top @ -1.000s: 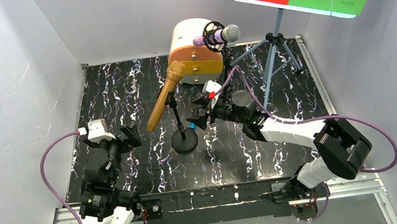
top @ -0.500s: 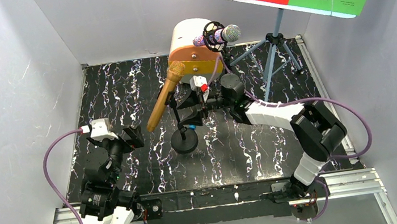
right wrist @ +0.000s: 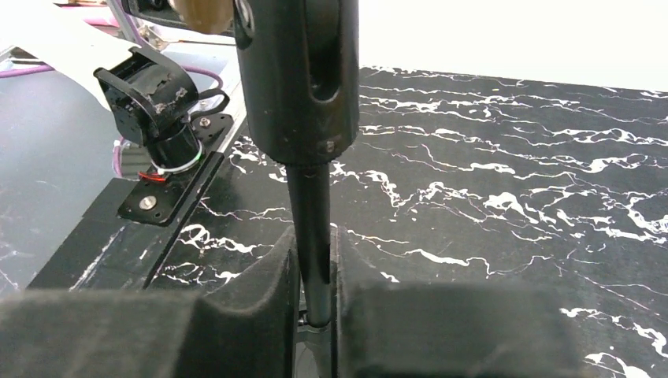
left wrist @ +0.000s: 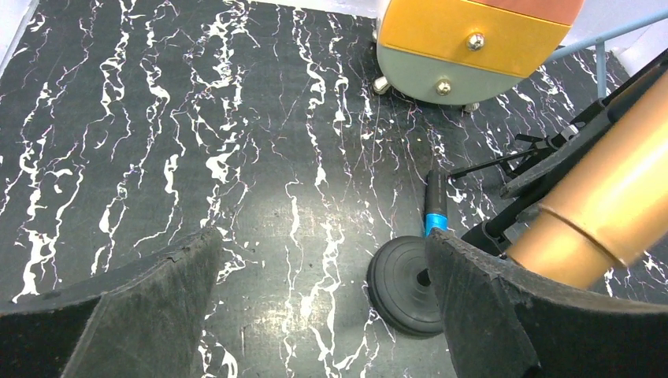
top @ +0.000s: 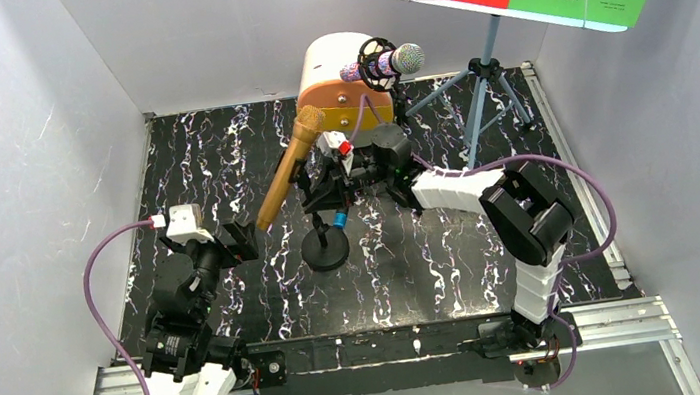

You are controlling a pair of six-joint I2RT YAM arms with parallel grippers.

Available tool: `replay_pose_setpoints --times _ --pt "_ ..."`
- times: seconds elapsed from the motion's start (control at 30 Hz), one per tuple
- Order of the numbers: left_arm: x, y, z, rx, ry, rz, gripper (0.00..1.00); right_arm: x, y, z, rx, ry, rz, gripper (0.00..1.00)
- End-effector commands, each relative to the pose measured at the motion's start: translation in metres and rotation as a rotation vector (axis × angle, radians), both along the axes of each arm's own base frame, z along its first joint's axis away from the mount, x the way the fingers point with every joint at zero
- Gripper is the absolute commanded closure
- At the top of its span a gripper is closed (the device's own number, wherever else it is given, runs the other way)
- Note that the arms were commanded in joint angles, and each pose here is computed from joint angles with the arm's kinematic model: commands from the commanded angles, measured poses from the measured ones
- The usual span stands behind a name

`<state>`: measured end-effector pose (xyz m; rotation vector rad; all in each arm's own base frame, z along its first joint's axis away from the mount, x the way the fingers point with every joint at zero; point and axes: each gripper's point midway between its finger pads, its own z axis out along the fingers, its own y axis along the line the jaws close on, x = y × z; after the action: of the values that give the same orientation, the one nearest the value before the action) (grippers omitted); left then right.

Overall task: Pack up the instrument practice props
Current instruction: Adjust the microphone stand with the microphone at the center of the board.

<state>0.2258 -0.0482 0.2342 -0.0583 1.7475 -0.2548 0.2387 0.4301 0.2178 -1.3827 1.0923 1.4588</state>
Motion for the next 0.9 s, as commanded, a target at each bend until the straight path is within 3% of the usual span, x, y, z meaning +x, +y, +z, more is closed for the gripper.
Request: replay_pose_setpoints --times 0.0,0.03,0.17,0.4,0.63,0.87 --pt "0.001 -0.003 0.007 0.003 -0.017 -0.017 0.02 -0.004 0.004 0.025 0.059 -0.057 0.044 0.94" --pt "0.001 -0.003 0.006 0.003 -0.016 -0.018 0.02 -0.003 0.005 0.024 0.06 -0.059 0.025 0.99" --pt "0.001 -0.003 0.007 0.002 -0.02 -0.018 0.02 0.007 0.006 0.028 0.09 -0.083 -0.157 0.99" --pt "0.002 -0.006 0.008 -0.003 -0.028 -0.036 0.02 0.033 -0.005 0.037 0.153 -0.176 -0.63 0.99" --pt "0.007 -0.033 0.004 -0.012 -0.042 -0.178 0.02 0.053 -0.036 0.05 0.206 -0.221 -1.06 0.99" --pt "0.023 -0.058 -0.004 0.034 -0.046 -0.322 0.03 0.046 -0.042 0.061 0.223 -0.302 -1.294 0.99"
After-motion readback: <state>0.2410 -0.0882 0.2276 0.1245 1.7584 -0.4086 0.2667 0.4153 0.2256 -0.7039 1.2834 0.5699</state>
